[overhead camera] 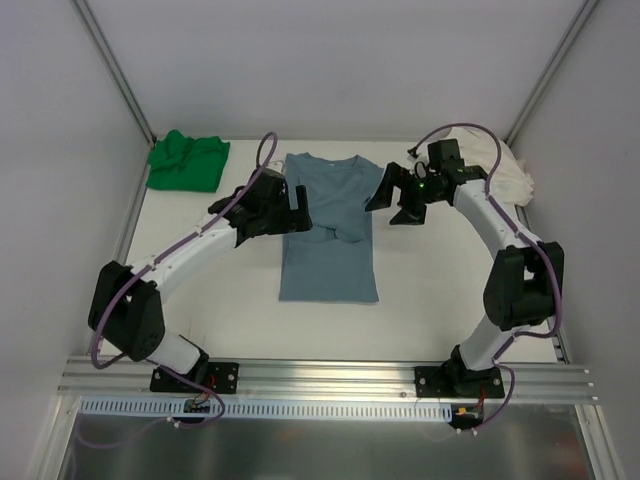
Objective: Fold and stack the t-shirts
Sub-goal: Fold the folded rectangular tshirt in 1/3 of the way, then grab one side of the 2/3 rectangular tshirt with both arms
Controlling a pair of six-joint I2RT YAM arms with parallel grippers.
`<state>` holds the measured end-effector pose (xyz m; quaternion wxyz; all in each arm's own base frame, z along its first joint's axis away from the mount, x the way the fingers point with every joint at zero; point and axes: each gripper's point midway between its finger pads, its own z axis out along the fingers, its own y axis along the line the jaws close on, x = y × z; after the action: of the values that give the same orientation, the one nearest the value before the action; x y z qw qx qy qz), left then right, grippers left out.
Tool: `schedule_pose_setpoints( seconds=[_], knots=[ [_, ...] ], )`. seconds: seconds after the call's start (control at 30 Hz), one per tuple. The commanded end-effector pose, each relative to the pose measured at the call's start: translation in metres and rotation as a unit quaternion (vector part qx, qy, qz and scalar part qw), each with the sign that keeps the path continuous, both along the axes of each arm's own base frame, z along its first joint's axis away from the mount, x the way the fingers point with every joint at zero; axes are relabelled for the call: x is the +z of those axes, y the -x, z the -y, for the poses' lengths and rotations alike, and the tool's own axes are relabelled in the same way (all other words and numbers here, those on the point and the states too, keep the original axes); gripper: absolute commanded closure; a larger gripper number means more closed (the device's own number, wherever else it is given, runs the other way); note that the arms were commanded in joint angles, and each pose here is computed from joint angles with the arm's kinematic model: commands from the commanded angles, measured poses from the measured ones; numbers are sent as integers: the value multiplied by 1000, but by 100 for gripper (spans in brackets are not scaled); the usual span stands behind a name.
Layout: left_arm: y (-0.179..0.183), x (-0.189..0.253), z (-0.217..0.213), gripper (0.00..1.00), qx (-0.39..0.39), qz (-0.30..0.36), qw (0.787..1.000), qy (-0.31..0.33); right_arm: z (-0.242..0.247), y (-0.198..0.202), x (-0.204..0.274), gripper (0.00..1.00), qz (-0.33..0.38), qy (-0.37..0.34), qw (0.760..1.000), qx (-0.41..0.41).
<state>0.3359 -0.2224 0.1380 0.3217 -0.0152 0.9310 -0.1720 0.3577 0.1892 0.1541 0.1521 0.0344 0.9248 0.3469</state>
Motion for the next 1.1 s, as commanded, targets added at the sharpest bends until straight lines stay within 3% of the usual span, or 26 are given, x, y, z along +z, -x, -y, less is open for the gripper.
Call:
schedule_pose_setpoints(
  seconds=[0.0, 0.1, 0.23, 0.43, 0.73, 1.07],
  knots=[
    [4, 42, -2, 1, -9, 57, 998, 36, -1, 26, 35, 0, 27, -4, 999, 21],
    [29, 31, 4, 1, -38, 29, 997, 66, -7, 49, 29, 1, 25, 1, 999, 35],
    [79, -21, -1, 1, -53, -66, 993, 85, -7, 103, -17, 0, -29, -1, 999, 42],
    [125, -57, -8, 1, -58, -90, 984, 139, 1, 147, -55, 0, -45, -3, 998, 36],
    [136, -93, -24, 2, -55, -74, 989, 118, 2, 163, -90, 0, -70, -14, 997, 29],
    [123, -116, -17, 3, -60, -78, 989, 109, -8, 155, -114, 1, -84, -40, 995, 28]
  ],
)
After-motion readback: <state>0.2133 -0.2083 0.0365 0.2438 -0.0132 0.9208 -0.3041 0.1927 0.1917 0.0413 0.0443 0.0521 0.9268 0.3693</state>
